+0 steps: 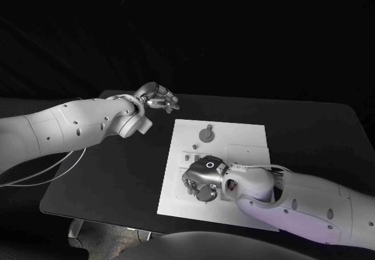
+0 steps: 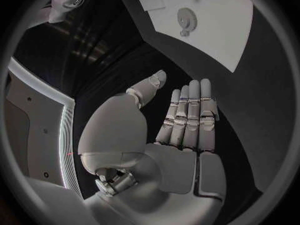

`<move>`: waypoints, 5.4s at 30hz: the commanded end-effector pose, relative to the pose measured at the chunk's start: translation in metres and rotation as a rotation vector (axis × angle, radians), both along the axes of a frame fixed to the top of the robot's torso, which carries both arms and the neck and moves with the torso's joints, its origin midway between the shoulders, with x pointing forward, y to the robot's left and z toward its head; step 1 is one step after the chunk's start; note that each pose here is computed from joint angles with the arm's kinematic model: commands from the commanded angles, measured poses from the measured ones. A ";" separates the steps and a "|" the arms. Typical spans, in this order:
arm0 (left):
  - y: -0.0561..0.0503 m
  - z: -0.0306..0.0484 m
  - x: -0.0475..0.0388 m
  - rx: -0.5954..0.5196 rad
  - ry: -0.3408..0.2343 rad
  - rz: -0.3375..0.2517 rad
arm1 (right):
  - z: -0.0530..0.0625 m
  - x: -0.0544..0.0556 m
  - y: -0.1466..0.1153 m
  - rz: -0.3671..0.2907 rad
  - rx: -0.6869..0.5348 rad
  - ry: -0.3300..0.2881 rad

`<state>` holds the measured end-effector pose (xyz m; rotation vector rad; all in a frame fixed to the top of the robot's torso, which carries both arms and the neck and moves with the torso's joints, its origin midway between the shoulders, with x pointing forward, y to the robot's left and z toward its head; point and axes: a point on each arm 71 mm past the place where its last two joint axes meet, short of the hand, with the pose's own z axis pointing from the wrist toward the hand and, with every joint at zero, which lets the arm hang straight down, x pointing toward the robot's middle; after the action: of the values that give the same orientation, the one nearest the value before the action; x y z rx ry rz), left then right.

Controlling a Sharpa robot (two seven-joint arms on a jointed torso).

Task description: Assemble the parts on the task board

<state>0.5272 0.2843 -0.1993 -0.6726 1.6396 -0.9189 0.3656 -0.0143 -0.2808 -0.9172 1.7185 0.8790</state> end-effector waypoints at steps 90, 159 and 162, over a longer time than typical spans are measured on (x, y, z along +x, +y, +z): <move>0.010 0.0001 0.0013 -0.005 0.002 0.034 | 0.070 0.086 -0.164 -0.610 0.107 0.249; 0.006 -0.0077 -0.0016 -0.011 0.034 0.020 | -0.014 0.042 -0.167 -0.740 -0.368 0.538; 0.006 -0.0077 -0.0017 -0.011 0.035 0.019 | -0.014 0.043 -0.168 -0.748 -0.363 0.534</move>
<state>0.5258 0.2924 -0.2073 -0.7145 1.6534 -0.8929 0.4119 -0.1791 -0.2881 -0.1751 2.4655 0.3445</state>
